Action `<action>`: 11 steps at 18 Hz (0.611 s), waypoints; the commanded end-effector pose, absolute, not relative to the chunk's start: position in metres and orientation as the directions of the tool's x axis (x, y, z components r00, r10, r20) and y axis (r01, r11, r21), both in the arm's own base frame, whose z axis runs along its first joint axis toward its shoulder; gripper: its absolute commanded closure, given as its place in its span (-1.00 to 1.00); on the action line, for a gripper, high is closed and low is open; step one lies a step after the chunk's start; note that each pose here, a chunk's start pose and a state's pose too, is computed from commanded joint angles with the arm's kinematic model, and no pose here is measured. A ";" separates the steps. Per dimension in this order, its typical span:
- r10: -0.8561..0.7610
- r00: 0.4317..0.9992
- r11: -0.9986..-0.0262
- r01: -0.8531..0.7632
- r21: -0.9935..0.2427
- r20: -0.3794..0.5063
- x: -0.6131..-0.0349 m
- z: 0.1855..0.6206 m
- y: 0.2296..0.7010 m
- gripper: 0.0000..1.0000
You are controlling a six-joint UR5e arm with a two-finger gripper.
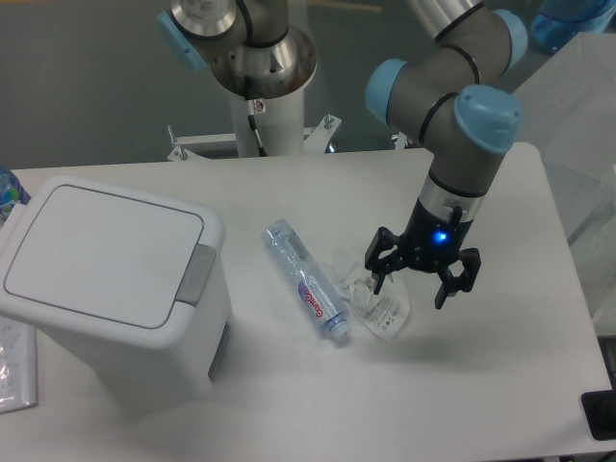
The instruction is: Open the trash can
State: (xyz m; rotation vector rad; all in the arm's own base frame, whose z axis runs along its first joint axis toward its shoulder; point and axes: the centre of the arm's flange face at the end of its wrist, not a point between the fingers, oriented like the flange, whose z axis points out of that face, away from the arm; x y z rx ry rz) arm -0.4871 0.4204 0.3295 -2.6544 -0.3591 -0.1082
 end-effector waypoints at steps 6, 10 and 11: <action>0.300 0.922 -0.760 0.386 -0.523 0.245 -0.492 0.367 0.436 -1.00; 0.357 0.868 -0.669 0.495 -0.555 0.345 -0.492 0.403 0.452 -1.00; 0.343 0.864 -0.654 0.501 -0.567 0.369 -0.486 0.412 0.463 -1.00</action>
